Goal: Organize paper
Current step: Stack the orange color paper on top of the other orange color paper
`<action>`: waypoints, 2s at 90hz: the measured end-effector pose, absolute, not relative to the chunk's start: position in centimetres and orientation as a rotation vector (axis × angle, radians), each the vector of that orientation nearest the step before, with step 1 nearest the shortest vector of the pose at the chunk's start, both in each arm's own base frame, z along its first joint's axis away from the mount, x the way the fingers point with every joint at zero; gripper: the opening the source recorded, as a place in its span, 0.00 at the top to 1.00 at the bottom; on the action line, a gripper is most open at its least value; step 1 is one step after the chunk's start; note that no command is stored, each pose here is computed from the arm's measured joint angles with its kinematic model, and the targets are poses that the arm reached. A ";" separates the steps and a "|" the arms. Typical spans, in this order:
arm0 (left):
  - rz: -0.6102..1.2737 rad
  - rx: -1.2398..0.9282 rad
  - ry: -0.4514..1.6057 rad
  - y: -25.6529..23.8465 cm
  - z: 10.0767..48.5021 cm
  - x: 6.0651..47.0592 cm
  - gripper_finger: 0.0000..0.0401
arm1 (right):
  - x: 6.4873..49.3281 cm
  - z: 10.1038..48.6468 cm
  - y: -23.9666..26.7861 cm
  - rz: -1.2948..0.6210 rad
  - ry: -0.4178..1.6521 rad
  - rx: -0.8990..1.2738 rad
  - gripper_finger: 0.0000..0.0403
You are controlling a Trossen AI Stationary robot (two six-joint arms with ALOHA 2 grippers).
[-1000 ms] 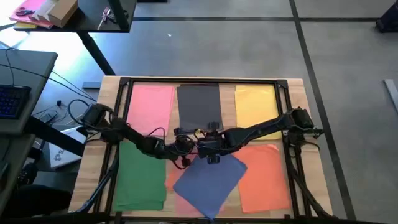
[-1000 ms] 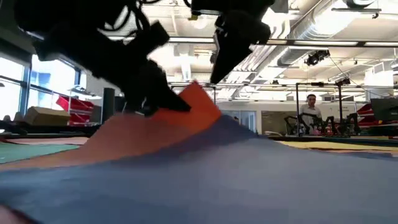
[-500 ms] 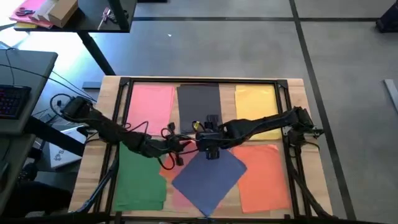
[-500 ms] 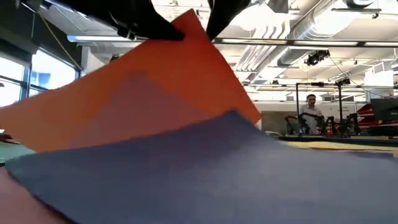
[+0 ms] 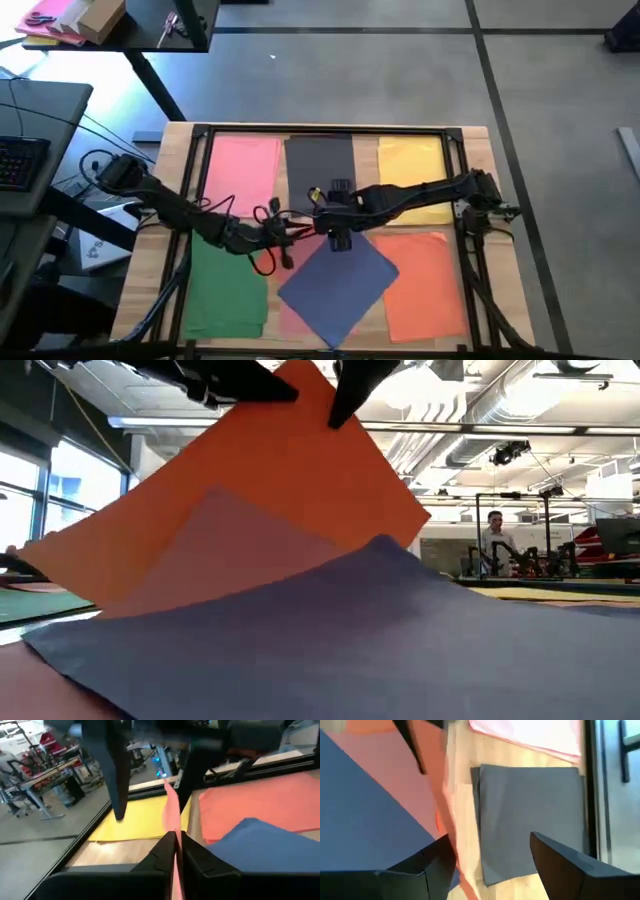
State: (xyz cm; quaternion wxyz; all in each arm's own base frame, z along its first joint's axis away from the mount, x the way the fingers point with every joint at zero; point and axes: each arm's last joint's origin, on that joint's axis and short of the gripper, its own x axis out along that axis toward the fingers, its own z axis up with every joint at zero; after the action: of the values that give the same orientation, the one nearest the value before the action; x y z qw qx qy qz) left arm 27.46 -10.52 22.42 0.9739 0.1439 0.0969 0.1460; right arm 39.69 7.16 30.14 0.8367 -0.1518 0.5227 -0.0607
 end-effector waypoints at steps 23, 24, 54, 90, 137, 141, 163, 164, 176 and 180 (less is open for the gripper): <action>0.335 0.310 0.175 -10.9 22.7 27.2 1.00 | 40.2 28.1 7.1 -0.063 1.092 -0.347 0.93; 0.335 0.309 0.173 -11.0 22.8 27.2 1.00 | 40.3 28.1 7.1 -0.063 1.091 -0.353 0.94; 0.327 0.364 0.112 -11.6 23.9 26.7 0.94 | 40.3 28.3 6.6 -0.196 1.072 -0.505 1.00; 0.320 0.263 0.268 -13.2 24.3 21.9 0.57 | 38.9 28.8 6.3 -0.471 1.150 -0.796 1.00; 0.417 -0.087 0.662 -12.6 13.6 22.2 0.55 | 33.0 34.5 6.9 0.075 1.454 -0.229 1.00; 0.416 -0.084 0.677 -12.3 12.9 22.8 0.55 | 32.7 35.0 6.9 0.136 1.448 -0.122 1.00; 0.440 -0.086 0.784 -9.7 10.0 25.1 0.49 | 30.8 36.9 8.1 0.353 1.494 0.394 1.00; 0.440 -0.088 0.787 -9.6 10.0 25.2 0.49 | 30.8 36.9 8.2 0.361 1.499 0.415 1.00; 0.420 -0.082 0.801 -8.8 9.5 26.0 0.47 | 30.4 37.4 9.4 0.477 1.576 0.672 1.00; 0.399 -0.073 0.802 -8.7 9.3 26.2 0.46 | 30.3 37.5 9.7 0.480 1.600 0.727 1.00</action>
State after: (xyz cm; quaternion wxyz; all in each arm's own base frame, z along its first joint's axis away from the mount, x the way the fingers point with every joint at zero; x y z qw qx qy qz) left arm 26.22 -8.66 9.33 0.9007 -0.0351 0.3878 0.1927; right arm 30.25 9.67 37.47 0.6130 0.3151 0.6939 0.2083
